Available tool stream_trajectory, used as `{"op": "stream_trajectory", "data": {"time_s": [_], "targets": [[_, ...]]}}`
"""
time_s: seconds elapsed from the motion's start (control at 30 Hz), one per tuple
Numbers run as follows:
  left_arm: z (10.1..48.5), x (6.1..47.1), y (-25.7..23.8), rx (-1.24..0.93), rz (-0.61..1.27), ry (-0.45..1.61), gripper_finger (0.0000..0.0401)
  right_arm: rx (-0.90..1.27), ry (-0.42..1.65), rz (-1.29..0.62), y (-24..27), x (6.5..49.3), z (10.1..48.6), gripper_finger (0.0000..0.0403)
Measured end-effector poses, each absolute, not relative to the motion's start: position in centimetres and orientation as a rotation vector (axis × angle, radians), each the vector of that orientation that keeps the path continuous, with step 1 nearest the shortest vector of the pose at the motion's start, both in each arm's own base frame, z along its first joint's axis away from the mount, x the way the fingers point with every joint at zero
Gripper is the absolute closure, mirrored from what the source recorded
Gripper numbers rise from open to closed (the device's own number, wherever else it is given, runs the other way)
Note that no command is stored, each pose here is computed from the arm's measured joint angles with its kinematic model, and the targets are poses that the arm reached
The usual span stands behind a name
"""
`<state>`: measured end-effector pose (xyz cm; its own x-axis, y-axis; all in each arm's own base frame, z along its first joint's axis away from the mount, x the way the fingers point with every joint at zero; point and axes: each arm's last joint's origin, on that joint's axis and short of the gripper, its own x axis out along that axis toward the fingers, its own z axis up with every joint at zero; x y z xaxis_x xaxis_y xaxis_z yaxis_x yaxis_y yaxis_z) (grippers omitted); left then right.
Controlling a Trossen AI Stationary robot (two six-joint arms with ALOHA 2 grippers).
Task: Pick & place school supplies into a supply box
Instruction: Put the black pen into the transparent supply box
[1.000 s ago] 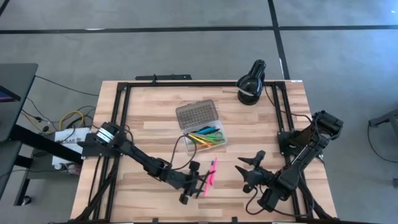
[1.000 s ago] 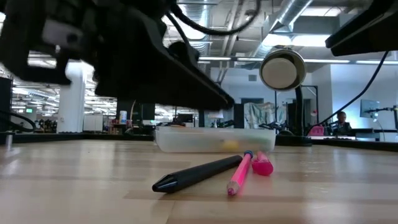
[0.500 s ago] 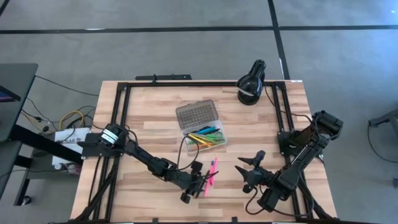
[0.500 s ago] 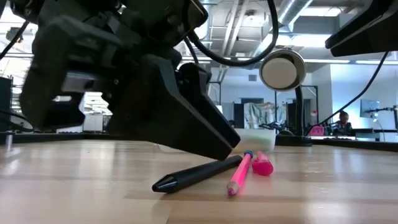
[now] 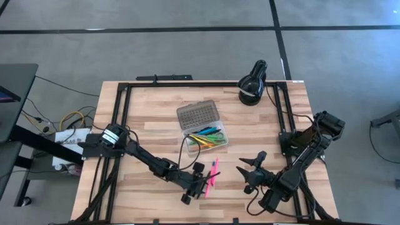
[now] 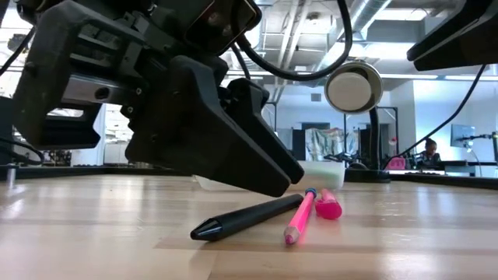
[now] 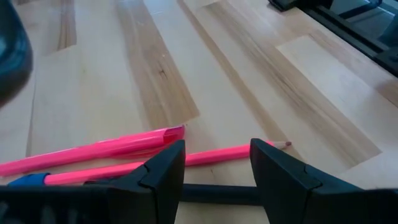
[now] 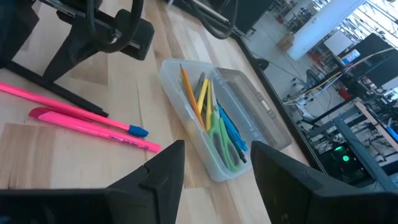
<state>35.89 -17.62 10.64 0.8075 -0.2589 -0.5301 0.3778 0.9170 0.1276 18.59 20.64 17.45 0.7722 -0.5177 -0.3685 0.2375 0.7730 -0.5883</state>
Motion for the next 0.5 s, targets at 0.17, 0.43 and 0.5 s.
{"op": "stream_trajectory", "data": {"time_s": [0.17,0.43,0.5], "targets": [[10.63,35.91,-17.58,0.237,-0.349,0.531,0.0225,-0.546,0.548,-0.432,20.64,18.59,17.45,0.0226],[10.29,35.69,-17.47,0.247,-0.348,0.574,0.0225,-0.547,0.548,-0.432,20.64,18.59,17.45,0.0226],[10.2,35.63,-17.44,0.244,-0.346,0.586,0.0225,-0.547,0.548,-0.432,20.64,18.59,17.45,0.0226]]}}
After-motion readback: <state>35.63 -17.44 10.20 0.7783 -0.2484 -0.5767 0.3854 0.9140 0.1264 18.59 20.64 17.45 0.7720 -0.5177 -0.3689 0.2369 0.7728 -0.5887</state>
